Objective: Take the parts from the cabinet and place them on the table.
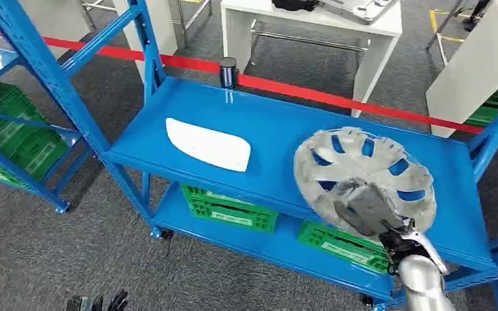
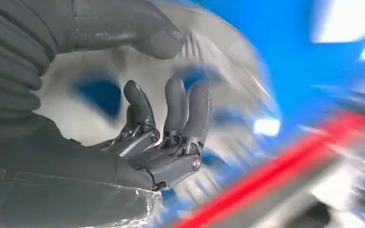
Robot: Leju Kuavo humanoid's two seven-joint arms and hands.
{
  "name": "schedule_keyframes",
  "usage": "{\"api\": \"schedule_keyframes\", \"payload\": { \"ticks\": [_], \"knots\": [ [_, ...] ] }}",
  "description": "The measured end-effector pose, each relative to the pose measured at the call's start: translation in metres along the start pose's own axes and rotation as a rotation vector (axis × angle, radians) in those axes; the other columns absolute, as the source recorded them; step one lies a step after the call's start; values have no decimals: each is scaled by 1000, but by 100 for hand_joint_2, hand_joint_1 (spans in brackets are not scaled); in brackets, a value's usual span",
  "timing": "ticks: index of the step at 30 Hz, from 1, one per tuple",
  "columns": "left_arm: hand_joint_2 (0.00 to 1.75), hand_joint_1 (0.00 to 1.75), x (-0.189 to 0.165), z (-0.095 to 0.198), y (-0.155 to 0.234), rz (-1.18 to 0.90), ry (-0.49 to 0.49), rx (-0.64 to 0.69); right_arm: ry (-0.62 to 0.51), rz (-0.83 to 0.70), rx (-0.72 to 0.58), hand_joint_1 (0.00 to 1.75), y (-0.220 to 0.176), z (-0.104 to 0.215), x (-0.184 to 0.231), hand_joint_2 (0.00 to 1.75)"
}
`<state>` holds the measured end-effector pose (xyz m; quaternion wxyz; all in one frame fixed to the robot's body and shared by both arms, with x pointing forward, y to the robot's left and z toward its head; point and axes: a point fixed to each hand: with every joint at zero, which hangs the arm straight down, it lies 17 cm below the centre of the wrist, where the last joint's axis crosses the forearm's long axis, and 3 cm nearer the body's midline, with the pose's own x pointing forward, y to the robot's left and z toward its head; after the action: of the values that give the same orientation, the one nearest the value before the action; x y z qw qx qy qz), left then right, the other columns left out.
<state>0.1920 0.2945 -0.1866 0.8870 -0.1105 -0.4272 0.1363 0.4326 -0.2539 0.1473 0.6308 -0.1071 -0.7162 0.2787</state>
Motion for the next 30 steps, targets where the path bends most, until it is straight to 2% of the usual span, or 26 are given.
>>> {"api": "schedule_keyframes", "payload": {
  "ticks": [6,12,16,30],
  "knots": [
    [0,0,-3,7,3,25,0,19,-295,-326,-36,175,-22,12,89,175],
    [0,0,-1,14,11,37,-14,53,-453,-464,6,175,-23,25,139,175],
    [0,0,-1,17,14,46,-14,69,-511,-503,40,175,-19,30,158,175],
    [0,0,4,24,19,53,-27,106,-584,-515,83,175,-14,38,185,175]
  ]
}}
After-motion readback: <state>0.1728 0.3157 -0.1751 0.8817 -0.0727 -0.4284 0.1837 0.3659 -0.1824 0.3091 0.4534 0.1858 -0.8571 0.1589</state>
